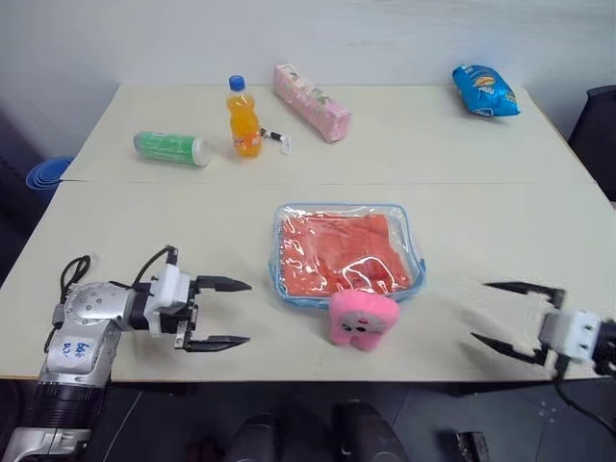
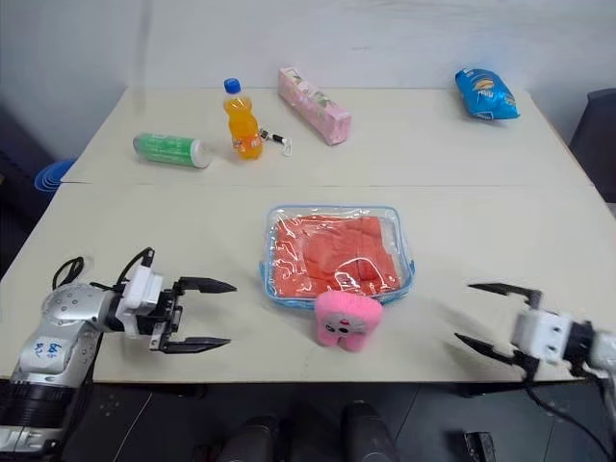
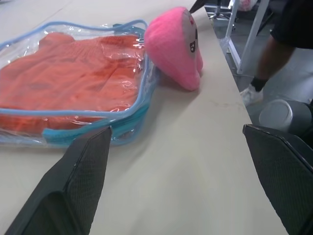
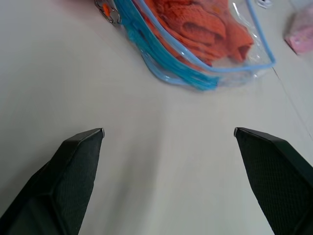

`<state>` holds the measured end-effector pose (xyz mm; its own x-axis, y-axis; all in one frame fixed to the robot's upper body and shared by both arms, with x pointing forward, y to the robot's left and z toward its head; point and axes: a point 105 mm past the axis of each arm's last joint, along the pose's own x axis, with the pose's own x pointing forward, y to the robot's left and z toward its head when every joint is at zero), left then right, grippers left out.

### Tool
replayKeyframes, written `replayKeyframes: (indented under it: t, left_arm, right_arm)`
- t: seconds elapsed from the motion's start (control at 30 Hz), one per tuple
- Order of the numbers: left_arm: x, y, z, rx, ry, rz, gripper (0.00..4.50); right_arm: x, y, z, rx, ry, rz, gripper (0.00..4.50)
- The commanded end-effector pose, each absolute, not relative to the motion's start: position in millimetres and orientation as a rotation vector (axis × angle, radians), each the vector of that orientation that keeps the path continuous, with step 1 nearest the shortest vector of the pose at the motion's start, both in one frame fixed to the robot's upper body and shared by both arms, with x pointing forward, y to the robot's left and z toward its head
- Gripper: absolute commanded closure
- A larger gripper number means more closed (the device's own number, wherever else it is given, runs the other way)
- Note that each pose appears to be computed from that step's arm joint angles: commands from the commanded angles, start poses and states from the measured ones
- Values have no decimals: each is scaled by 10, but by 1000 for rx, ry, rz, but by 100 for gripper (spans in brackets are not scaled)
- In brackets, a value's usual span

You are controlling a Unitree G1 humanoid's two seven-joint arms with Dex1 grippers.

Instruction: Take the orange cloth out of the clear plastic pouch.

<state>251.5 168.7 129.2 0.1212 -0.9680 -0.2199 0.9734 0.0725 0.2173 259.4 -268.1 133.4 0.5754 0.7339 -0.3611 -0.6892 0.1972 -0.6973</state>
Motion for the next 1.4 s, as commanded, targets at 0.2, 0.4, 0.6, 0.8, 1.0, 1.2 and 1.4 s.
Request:
replayKeyframes:
  t: [0.2, 0.4, 0.6, 0.8, 1.0, 1.2, 1.4]
  left_arm:
    - [2458, 1390, 1317, 386, -27, -1543, 0]
    - [2470, 1387, 1331, 373, -31, -1530, 0]
    - [2472, 1387, 1336, 378, -32, -1521, 0]
    - [2471, 1311, 1307, 364, -43, -1518, 0]
    - [2531, 1002, 1319, 392, -131, -1547, 0]
    - [2487, 446, 1218, 444, -178, -1726, 0]
    - [2861, 31, 1114, 514, -178, -1637, 0]
  right_arm:
    - [3165, -2228, 1450, -1103, -134, 1029, 4]
    - [3235, -2143, 1401, -1120, -143, 1076, 43]
    - [3167, -2174, 1404, -1077, -128, 1113, 238]
    - [3103, -2214, 1402, -1043, -103, 1132, 446]
    - [3165, -2166, 1440, -997, -116, 1107, 446]
    - [3157, -2113, 1376, -953, -95, 1104, 446]
    - [3071, -2132, 1258, -913, -27, 1121, 446]
